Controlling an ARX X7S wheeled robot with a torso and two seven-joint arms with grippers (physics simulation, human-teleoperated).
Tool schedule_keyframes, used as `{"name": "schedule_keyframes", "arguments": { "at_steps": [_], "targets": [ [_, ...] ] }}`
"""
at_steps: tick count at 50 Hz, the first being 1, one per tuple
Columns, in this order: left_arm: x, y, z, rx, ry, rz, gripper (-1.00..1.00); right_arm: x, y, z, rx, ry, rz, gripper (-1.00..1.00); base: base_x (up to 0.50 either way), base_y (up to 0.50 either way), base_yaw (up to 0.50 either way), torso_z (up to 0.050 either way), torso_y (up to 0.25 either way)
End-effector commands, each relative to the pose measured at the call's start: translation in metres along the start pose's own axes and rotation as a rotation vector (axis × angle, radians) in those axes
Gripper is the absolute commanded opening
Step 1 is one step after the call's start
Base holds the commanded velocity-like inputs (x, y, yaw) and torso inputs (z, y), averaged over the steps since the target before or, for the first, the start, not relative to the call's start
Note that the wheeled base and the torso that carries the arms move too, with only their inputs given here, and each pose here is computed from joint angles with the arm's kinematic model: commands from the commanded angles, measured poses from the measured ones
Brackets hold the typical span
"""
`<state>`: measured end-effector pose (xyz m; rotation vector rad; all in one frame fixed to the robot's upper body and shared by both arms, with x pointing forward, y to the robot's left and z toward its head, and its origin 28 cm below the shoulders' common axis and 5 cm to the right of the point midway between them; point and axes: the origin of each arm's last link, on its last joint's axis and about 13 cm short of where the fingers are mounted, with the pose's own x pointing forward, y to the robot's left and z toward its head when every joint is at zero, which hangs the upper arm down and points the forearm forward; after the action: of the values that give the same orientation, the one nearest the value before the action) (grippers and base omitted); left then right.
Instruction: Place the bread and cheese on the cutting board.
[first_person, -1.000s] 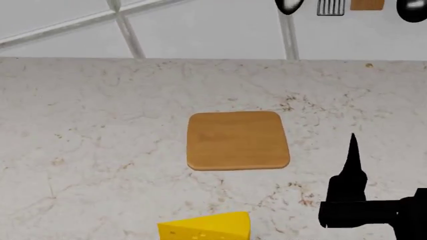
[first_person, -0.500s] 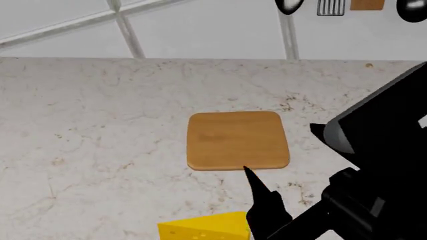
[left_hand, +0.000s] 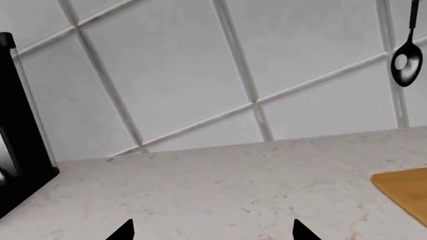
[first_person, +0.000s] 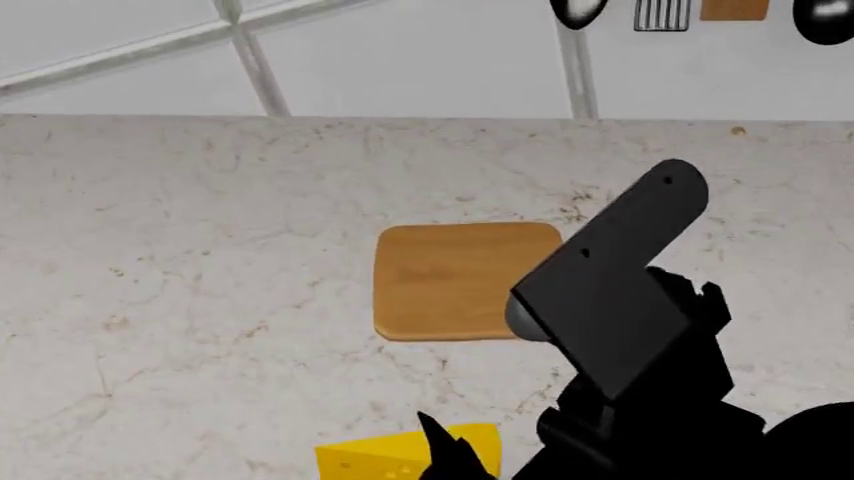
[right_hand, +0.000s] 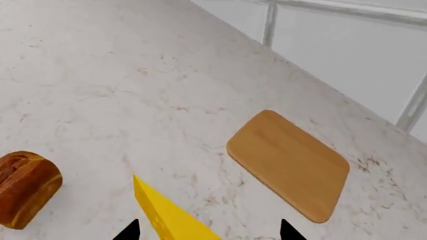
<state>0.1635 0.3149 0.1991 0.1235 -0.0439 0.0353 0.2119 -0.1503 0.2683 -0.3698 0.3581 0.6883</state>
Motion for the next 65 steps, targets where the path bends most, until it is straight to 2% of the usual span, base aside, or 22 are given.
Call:
{"name": "schedule_keyframes", "arguments": {
  "at_steps": [1,16,24,29,36,42,65],
  "targets": [
    [-0.001,0.000,-0.001,0.007,0.004,-0.009,1.00,0.025,0.000,-0.014,-0.009,0.076,0.020,1.00,0.00,0.00,0.00,0.000,0.000],
    [-0.001,0.002,-0.002,-0.009,0.004,0.000,1.00,0.066,-0.005,-0.019,-0.037,0.144,0.061,1.00,0.00,0.00,0.00,0.000,0.000],
    [0.000,0.004,-0.005,-0.013,0.013,0.004,1.00,0.082,0.001,-0.034,-0.035,0.185,0.100,1.00,0.00,0.00,0.00,0.000,0.000],
    [0.000,0.004,-0.005,-0.014,0.015,0.006,1.00,0.083,-0.002,-0.035,-0.032,0.191,0.073,1.00,0.00,0.00,0.00,0.000,0.000],
    [0.001,0.003,-0.006,-0.010,0.017,0.004,1.00,0.087,-0.004,-0.052,-0.009,0.225,0.061,1.00,0.00,0.00,0.00,0.000,0.000],
    [0.000,0.002,-0.006,-0.008,0.020,-0.003,1.00,0.084,-0.011,-0.052,0.000,0.232,0.038,1.00,0.00,0.00,0.00,0.000,0.000],
    [0.000,0.001,-0.007,-0.004,0.023,-0.006,1.00,0.090,0.004,-0.084,0.042,0.304,0.107,1.00,0.00,0.00,0.00,0.000,0.000]
  ]
}}
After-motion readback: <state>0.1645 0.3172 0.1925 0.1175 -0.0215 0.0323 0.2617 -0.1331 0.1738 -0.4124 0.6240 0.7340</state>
